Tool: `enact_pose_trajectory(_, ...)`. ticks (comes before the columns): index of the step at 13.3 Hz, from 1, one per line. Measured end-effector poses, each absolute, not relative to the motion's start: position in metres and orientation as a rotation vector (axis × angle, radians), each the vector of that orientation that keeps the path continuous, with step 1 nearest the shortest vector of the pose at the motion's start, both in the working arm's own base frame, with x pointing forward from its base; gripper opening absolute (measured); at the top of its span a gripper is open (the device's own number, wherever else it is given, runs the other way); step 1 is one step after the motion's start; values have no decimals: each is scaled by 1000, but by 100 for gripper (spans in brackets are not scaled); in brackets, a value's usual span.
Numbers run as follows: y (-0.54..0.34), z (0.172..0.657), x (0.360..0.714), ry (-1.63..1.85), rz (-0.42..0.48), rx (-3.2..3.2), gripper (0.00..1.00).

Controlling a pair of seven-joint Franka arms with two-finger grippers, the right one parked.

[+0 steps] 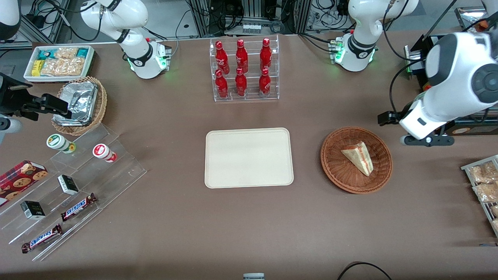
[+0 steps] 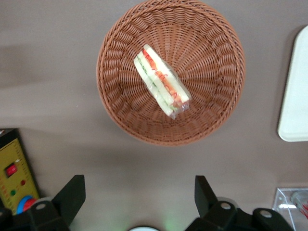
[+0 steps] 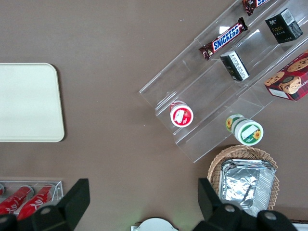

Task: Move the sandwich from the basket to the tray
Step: 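Move the left gripper over the wrapped sandwich in the wicker basket, then lower the left gripper and close it on the wrapped sandwich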

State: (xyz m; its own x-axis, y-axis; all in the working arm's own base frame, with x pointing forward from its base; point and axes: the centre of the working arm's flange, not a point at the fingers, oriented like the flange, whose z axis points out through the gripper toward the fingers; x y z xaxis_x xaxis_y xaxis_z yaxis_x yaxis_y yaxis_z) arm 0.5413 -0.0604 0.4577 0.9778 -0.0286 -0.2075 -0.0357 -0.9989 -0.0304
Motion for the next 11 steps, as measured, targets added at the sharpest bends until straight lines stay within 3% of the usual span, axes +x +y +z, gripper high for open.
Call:
enact_pose_trajectory(6,-56,376,528,-383,167,-3077,100)
enact_pose_trajectory(11,-67,332,529,-824,151,-2987,100)
